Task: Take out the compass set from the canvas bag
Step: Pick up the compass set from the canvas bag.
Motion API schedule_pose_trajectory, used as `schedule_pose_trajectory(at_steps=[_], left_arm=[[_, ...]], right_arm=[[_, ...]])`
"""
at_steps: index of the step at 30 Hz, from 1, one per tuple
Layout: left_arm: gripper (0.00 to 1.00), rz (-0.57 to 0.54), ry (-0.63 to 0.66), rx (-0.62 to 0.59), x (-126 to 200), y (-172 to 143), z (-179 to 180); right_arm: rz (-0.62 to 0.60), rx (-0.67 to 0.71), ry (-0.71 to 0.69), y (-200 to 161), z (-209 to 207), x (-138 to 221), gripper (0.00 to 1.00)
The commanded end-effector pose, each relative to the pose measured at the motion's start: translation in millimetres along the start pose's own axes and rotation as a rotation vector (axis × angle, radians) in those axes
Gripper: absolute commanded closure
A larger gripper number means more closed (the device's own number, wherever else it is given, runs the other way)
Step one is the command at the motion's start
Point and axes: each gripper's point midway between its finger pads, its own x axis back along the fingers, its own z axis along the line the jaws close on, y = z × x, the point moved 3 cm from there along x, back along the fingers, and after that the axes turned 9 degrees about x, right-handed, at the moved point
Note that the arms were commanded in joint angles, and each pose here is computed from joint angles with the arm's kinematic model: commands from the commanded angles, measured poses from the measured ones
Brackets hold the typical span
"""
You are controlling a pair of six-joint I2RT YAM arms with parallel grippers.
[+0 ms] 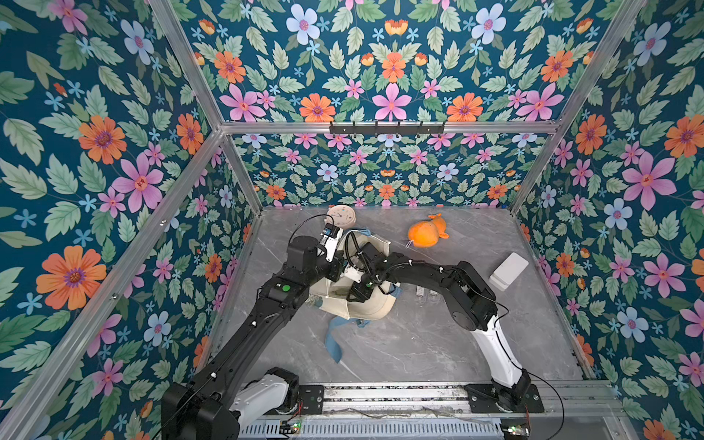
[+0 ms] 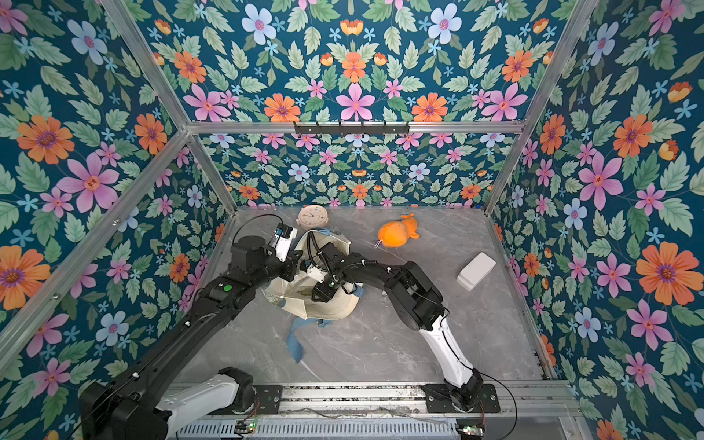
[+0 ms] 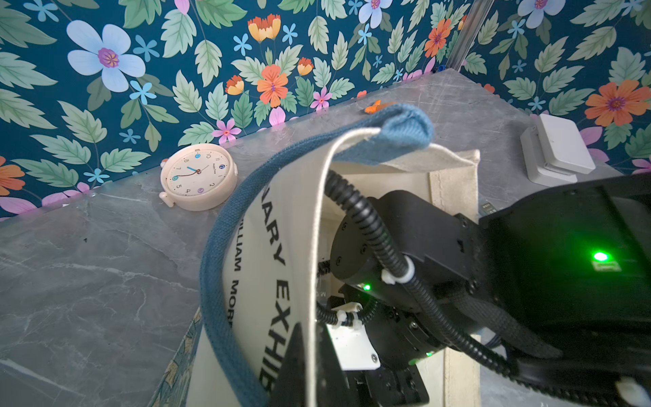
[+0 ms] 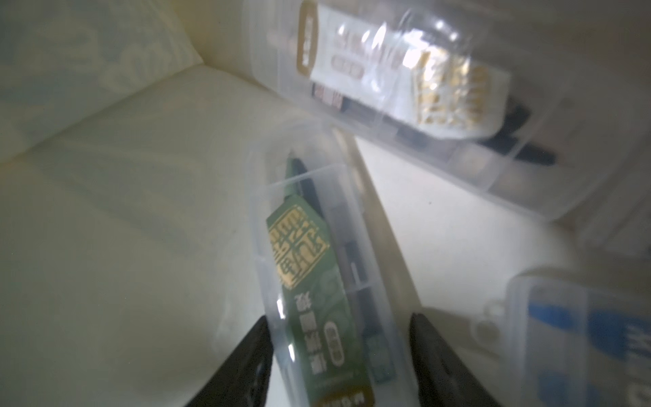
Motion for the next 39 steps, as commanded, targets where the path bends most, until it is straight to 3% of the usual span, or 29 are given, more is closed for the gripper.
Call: schedule_pose_trajectory(at_steps=[1, 12, 27, 39], left_arm=[[1.00, -0.037, -0.040, -0.021, 1.6, 9.4, -6.6], [1.00, -0.036, -0.014, -0.025, 1.3, 8.8, -2.8], [1.00, -0.033, -0.012, -0.028, -0.1, 10.0, -2.5], [1.00, -0.051, 0.003, -0.021, 3.0, 13.4, -0.9]], right_arm=[[0.106, -0.104, 0.019, -16.2, 6.5, 5.9, 0.46], [0.070, -0.133, -0.026, 10.8, 12.1, 43.8, 0.61], [0.120, -0.211, -0.156, 13.2, 21.1, 93.6, 0.64], [0.145, -0.230, -0.148, -0.5, 61.1, 139.7, 0.65]])
